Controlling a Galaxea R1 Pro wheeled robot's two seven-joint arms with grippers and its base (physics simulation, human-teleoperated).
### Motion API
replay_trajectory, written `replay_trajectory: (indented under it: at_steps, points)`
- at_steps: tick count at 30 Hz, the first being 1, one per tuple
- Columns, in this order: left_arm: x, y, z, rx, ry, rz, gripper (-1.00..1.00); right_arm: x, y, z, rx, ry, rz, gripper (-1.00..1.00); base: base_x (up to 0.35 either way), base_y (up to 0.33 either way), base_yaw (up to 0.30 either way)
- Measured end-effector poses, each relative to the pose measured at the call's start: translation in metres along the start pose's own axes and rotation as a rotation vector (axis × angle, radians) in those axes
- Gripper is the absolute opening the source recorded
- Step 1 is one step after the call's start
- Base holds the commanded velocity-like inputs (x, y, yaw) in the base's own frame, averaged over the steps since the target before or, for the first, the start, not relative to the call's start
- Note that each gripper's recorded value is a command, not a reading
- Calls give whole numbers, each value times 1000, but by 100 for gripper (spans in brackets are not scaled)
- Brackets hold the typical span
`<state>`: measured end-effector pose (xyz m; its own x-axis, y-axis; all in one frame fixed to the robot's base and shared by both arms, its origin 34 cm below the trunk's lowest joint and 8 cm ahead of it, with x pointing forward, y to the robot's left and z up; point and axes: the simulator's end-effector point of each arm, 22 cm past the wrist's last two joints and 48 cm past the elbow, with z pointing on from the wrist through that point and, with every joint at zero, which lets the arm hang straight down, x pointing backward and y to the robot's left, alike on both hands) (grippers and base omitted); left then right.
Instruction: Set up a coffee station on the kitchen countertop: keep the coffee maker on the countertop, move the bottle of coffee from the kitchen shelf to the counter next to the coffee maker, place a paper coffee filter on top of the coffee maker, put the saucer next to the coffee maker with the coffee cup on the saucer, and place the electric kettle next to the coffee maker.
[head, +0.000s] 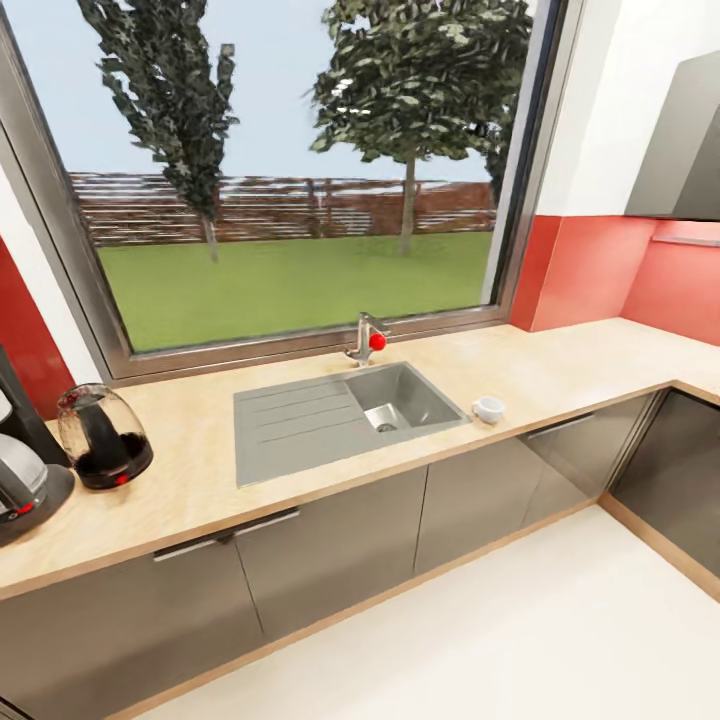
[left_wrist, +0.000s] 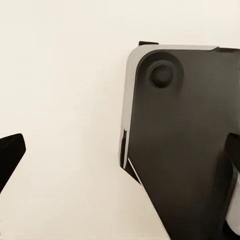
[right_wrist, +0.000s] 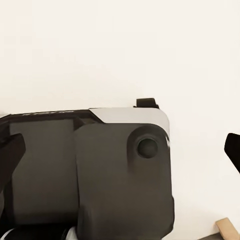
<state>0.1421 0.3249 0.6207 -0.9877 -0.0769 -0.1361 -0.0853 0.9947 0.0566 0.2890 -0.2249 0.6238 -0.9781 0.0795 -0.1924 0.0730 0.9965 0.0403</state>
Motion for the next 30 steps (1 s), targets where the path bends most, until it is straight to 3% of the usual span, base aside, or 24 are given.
replay_trajectory:
  at_steps: [14,30]
  points:
    - [1,0,0,-4,0,-14,100,-1,-7,0,11,-3,4,100,218,-148,0]
    - [-2,0,0,-5,-9,-24,100,-5,-8,-1,11,-12,4,100,188,-233,0]
